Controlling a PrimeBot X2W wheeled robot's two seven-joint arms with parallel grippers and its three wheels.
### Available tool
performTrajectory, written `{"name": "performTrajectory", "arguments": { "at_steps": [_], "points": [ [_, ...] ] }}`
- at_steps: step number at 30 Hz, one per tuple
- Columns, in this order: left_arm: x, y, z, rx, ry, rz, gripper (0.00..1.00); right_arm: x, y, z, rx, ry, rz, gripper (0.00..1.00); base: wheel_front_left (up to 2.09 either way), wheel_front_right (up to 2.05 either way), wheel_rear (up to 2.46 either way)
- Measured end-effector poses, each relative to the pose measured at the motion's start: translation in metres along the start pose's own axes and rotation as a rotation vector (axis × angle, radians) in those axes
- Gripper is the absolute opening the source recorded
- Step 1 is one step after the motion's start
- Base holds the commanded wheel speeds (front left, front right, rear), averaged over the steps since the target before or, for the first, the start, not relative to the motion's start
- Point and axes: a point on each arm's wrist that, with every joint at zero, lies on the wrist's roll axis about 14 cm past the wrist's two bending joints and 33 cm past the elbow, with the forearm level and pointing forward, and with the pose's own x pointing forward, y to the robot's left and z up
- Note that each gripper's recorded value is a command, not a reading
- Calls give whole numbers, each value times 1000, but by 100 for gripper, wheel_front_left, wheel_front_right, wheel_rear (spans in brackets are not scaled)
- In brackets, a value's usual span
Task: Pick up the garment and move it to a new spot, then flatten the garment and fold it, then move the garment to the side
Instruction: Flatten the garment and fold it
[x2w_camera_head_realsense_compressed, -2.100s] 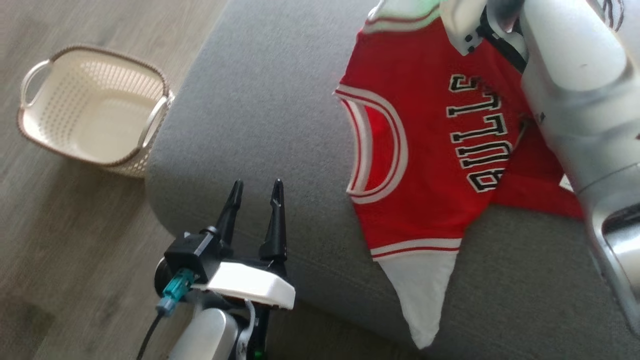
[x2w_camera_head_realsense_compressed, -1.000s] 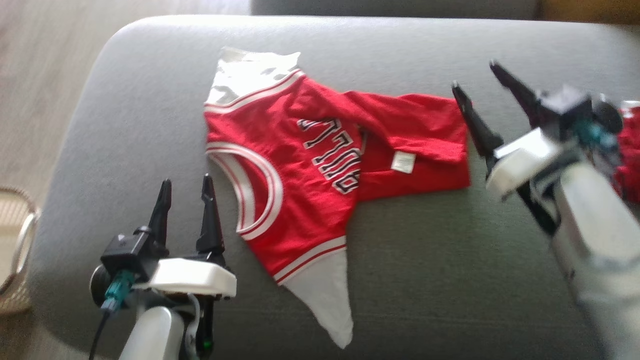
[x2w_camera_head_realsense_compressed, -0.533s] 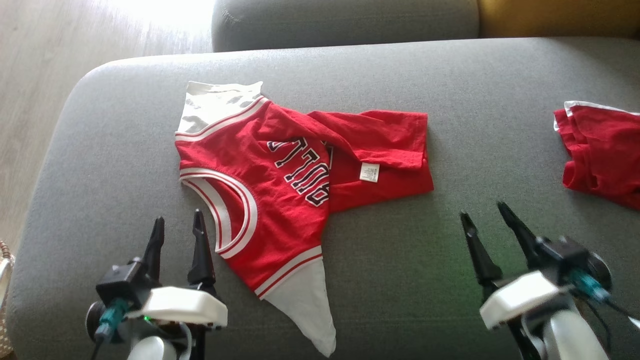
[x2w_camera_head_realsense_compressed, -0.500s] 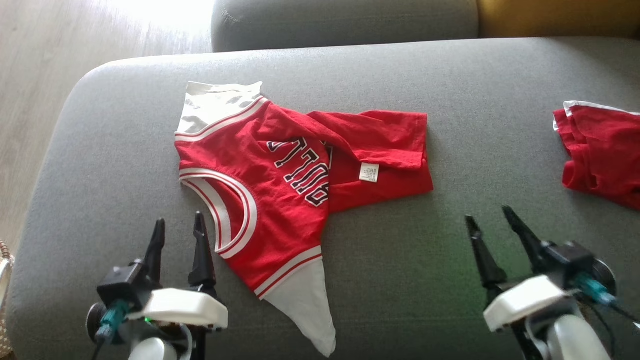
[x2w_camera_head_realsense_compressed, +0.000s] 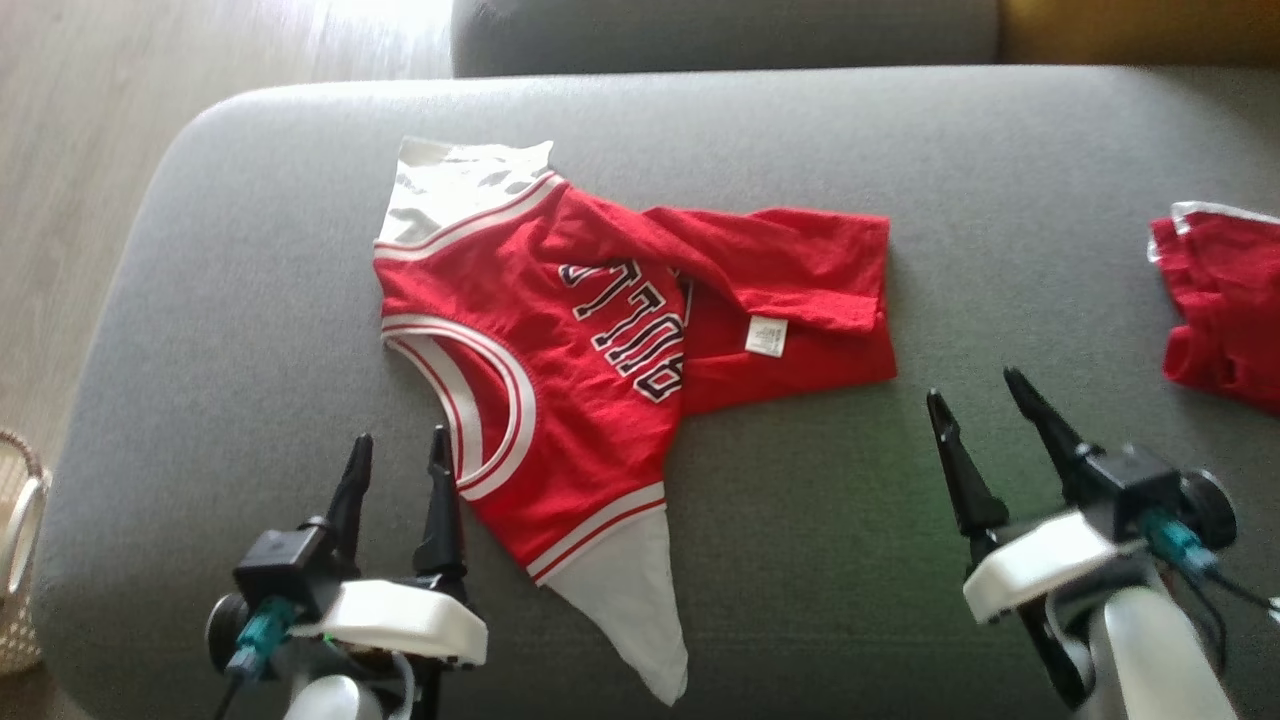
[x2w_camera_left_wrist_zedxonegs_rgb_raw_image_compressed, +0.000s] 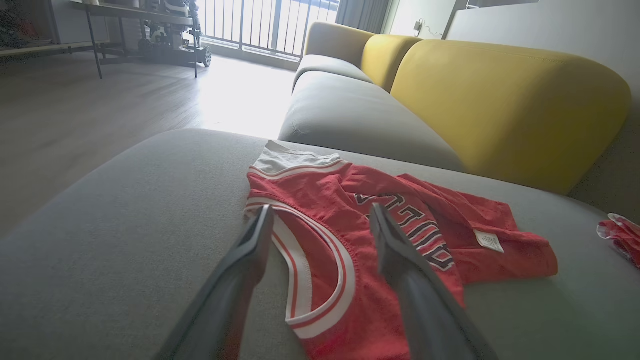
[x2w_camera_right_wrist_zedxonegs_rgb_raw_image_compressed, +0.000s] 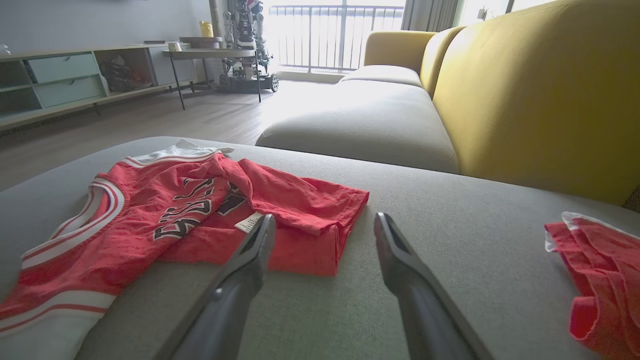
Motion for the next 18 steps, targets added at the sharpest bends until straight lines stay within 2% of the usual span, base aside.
{"name": "performTrajectory", "arguments": {
  "at_steps": [8, 18],
  "points": [
    [17, -4, -10, 7, 30, -11, 100, 56, 17, -13, -95, 60, 84, 100, 0, 0, 0],
    [29, 7, -22, 24, 67, 32, 100, 100, 31, -76, -114, 236, 175, 100, 0, 0, 0]
  ]
}}
